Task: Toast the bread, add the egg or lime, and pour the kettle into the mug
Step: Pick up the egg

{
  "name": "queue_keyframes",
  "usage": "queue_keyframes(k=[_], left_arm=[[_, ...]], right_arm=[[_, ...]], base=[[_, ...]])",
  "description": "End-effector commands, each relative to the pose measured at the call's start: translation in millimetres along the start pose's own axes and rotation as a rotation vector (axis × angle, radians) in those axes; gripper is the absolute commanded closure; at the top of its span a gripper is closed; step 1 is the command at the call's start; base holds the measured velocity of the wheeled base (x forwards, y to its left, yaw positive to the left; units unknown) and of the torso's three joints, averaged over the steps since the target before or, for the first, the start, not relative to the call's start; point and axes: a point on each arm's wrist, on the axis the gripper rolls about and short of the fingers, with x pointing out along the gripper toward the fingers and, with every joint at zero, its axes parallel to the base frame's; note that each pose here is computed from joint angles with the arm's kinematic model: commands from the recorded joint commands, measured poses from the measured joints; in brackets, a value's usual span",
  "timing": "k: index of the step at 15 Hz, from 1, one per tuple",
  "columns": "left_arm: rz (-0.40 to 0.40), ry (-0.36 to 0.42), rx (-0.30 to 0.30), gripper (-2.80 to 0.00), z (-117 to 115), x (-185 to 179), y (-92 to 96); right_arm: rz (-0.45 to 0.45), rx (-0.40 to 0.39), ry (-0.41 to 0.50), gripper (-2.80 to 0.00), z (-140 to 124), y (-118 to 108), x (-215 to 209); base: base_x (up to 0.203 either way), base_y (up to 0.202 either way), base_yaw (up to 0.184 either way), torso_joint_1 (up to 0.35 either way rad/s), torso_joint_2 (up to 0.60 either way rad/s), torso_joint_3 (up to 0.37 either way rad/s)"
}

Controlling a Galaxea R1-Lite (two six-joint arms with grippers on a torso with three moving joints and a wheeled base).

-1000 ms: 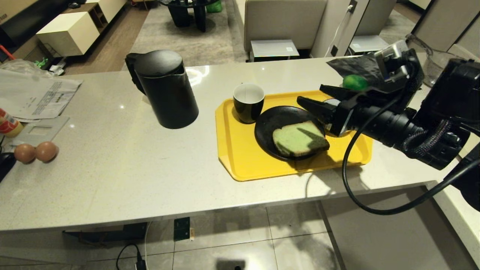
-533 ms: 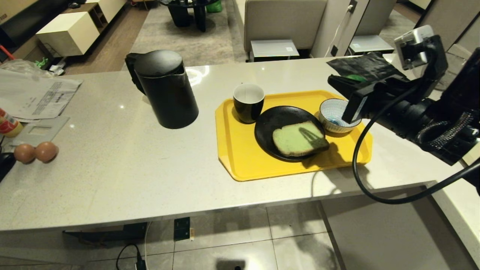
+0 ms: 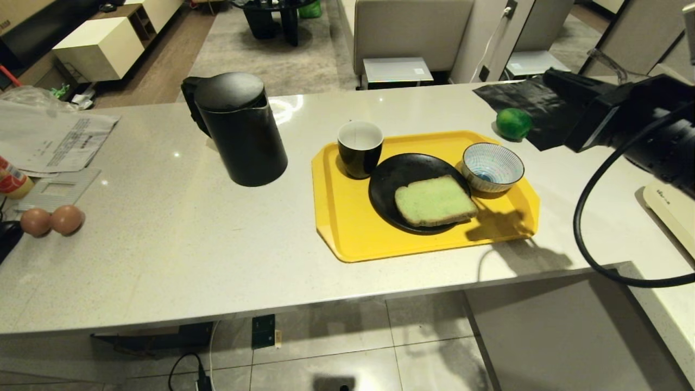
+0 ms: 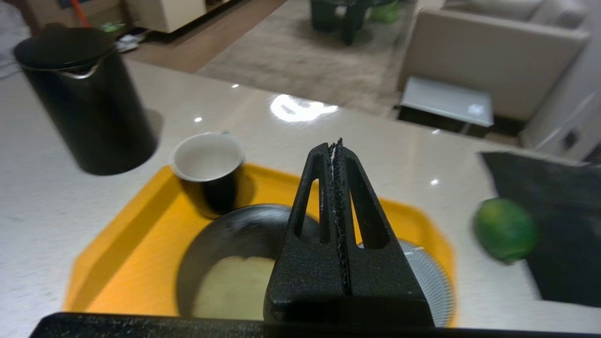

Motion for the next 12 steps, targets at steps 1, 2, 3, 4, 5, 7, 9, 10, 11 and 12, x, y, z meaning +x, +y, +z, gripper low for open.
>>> queue_keyframes(k=[1, 2, 3, 4, 5, 7, 9, 10, 11, 12], left_arm=[[0.0, 0.0, 0.0, 0.0, 0, 0, 0.0], [0.0, 0.0, 0.0, 0.0, 0, 0, 0.0], [0.0, 0.0, 0.0, 0.0, 0, 0, 0.0], [0.0, 0.0, 0.0, 0.0, 0, 0, 0.0], [0.0, 0.0, 0.0, 0.0, 0, 0, 0.0], [0.0, 0.001, 0.0, 0.0, 0, 0, 0.0], [0.0, 0.0, 0.0, 0.0, 0, 0, 0.0], [0.0, 0.0, 0.0, 0.0, 0, 0, 0.0], [0.0, 0.0, 0.0, 0.0, 0, 0, 0.0], [0.0, 0.0, 0.0, 0.0, 0, 0, 0.0]], right_arm=[[-0.116, -0.104, -0.088, 0.0, 31, -23, -21], [-0.173, -0.156, -0.113, 0.0, 43, -29, -31], [-0.231, -0.186, -0.136, 0.0, 54, -33, -43], [-0.277, -0.2, -0.153, 0.0, 62, -33, -58], [-0.305, -0.205, -0.156, 0.0, 64, -31, -73], [-0.329, -0.219, -0.131, 0.0, 56, -22, -109], [-0.349, -0.24, -0.119, 0.0, 46, -12, -147], [-0.375, -0.242, -0.111, 0.0, 42, -9, -166], [-0.399, -0.224, -0.098, 0.0, 37, -5, -182], [-0.423, -0.196, -0.072, 0.0, 32, -2, -197]], base=[[0.0, 0.0, 0.0, 0.0, 0.0, 0.0], [0.0, 0.0, 0.0, 0.0, 0.0, 0.0], [0.0, 0.0, 0.0, 0.0, 0.0, 0.0], [0.0, 0.0, 0.0, 0.0, 0.0, 0.0], [0.0, 0.0, 0.0, 0.0, 0.0, 0.0], [0.0, 0.0, 0.0, 0.0, 0.0, 0.0], [0.0, 0.0, 0.0, 0.0, 0.0, 0.0], [0.0, 0.0, 0.0, 0.0, 0.0, 0.0], [0.0, 0.0, 0.0, 0.0, 0.0, 0.0], [0.0, 0.0, 0.0, 0.0, 0.0, 0.0]])
